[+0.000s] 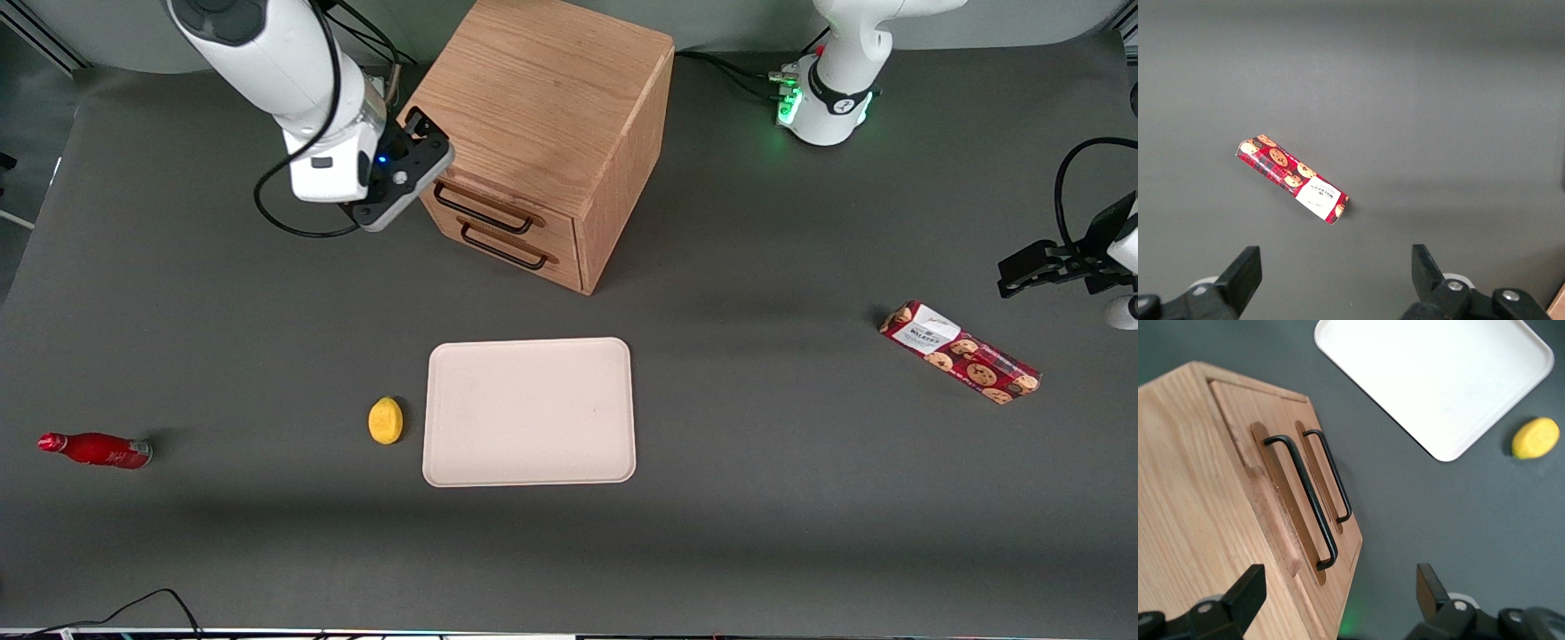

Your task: Open upper drawer

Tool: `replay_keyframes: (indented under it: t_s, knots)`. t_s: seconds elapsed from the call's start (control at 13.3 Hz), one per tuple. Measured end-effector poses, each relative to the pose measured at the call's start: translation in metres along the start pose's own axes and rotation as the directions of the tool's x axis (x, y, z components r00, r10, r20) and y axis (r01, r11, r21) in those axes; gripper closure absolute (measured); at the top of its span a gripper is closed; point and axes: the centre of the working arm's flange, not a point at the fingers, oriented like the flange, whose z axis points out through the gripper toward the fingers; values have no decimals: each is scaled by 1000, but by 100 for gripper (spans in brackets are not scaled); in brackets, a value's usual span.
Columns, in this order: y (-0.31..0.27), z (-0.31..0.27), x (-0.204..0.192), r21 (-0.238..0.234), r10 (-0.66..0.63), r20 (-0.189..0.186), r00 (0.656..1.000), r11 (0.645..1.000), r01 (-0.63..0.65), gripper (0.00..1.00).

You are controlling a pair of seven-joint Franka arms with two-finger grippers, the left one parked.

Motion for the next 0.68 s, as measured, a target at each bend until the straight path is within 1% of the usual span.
replay_keyframes:
  t_s: [0.3, 0.68]
  knots:
    - [-14, 17, 13, 0, -48, 21, 999, 999, 48, 0]
    - [-3, 64, 34, 2, -65, 44, 997, 998, 65, 0]
